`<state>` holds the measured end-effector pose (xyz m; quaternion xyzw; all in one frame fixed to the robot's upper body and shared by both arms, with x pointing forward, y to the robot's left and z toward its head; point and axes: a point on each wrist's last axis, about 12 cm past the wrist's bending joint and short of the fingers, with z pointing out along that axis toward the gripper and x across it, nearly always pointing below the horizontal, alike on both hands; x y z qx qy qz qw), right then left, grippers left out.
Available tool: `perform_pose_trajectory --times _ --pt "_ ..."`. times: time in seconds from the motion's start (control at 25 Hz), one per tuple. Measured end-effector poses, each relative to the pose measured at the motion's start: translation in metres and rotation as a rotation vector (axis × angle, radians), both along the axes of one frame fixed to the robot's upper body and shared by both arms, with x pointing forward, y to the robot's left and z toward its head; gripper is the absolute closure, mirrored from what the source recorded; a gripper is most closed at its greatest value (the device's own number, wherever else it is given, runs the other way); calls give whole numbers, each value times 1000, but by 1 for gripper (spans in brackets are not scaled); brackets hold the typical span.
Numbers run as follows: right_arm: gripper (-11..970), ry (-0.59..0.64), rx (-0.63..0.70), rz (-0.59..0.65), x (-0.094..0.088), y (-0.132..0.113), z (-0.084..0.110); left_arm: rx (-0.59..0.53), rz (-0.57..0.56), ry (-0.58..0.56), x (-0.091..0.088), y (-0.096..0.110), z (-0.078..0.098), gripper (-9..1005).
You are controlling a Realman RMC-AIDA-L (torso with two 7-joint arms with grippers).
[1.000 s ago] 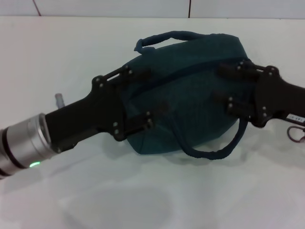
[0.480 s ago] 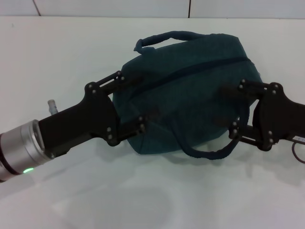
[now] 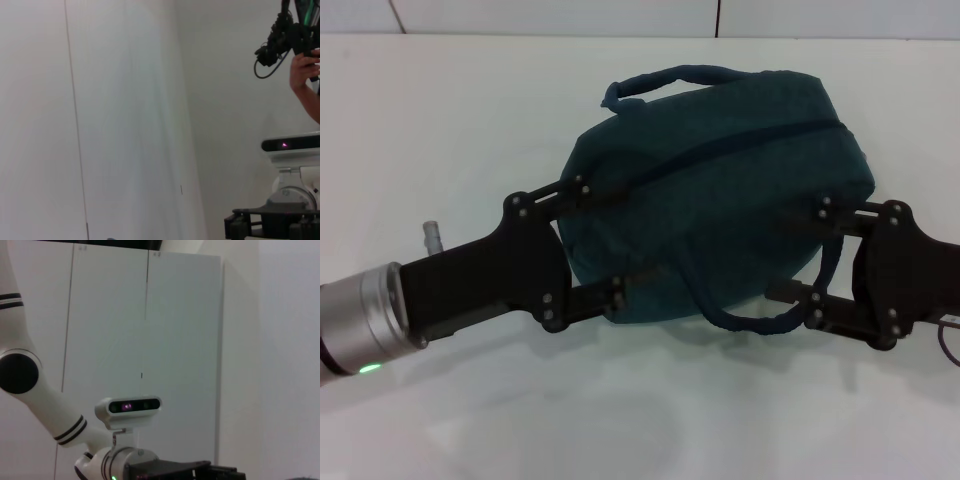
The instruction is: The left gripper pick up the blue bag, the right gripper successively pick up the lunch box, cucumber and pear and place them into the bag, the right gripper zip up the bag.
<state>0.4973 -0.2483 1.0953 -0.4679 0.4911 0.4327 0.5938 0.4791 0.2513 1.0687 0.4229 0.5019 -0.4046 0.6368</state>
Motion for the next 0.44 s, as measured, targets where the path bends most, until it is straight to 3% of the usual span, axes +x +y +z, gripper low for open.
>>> perform_pose_trajectory --times 0.44 --pt "409 -14 8 14 -2 -2 1 -4 -7 -1 -2 2 1 296"
